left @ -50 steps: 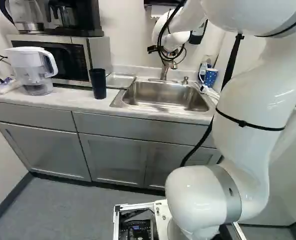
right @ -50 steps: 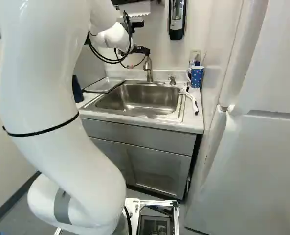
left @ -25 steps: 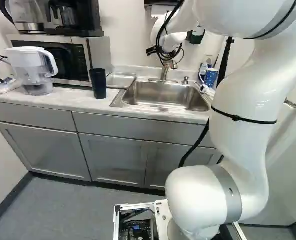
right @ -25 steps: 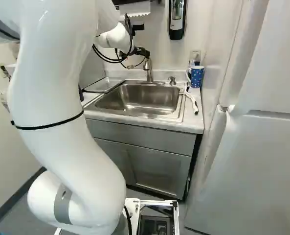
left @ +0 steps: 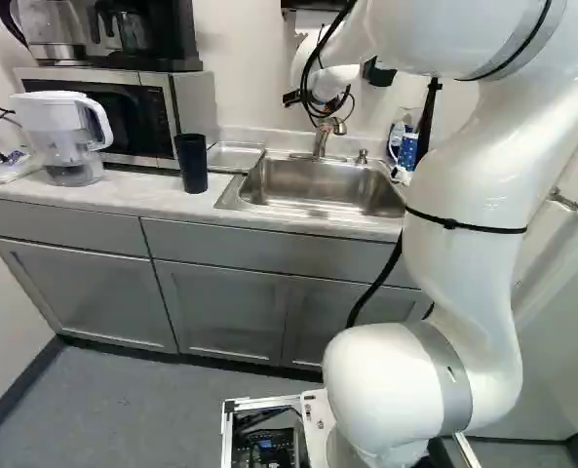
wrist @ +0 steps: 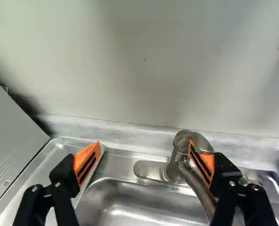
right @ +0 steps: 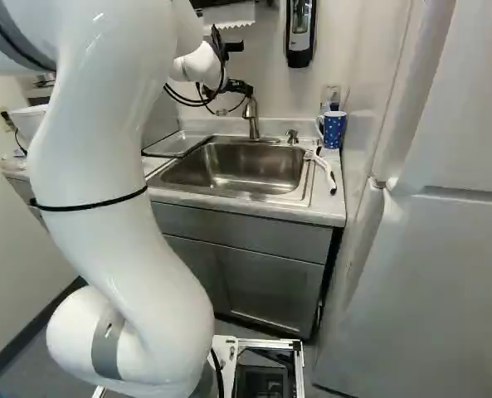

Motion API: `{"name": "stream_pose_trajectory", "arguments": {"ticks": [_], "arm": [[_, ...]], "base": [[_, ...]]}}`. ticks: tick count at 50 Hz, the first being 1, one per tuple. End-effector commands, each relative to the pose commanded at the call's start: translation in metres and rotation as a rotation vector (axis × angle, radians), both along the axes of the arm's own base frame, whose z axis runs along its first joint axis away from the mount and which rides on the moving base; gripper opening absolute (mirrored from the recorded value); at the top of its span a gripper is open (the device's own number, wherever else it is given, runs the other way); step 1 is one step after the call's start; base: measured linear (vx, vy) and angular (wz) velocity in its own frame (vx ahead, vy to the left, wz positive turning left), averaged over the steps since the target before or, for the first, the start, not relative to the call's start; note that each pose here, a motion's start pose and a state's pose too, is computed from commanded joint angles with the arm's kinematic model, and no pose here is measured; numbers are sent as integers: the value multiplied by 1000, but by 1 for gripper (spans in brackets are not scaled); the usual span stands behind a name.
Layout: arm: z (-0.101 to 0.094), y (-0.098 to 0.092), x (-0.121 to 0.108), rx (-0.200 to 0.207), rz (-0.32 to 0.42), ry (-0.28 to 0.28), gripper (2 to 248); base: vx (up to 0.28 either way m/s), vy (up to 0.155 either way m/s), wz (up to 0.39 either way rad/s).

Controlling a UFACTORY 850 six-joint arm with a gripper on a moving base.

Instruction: Rinse the cup and place it in the tray

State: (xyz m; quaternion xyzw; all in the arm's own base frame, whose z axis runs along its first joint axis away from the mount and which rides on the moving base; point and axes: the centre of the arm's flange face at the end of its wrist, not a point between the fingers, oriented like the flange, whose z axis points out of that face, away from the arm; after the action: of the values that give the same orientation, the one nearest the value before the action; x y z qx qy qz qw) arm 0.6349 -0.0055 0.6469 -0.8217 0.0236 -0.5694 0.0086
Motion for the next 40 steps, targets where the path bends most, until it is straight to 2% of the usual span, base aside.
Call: {"name": "stream_pose_trajectory", "arguments": {"ticks": [27, 40], "arm": [[10, 0, 3, -3, -5, -111, 247], [10, -1, 3, -3, -5, -120, 247]], "base": [[0, 0, 0], [0, 0, 0]]}}
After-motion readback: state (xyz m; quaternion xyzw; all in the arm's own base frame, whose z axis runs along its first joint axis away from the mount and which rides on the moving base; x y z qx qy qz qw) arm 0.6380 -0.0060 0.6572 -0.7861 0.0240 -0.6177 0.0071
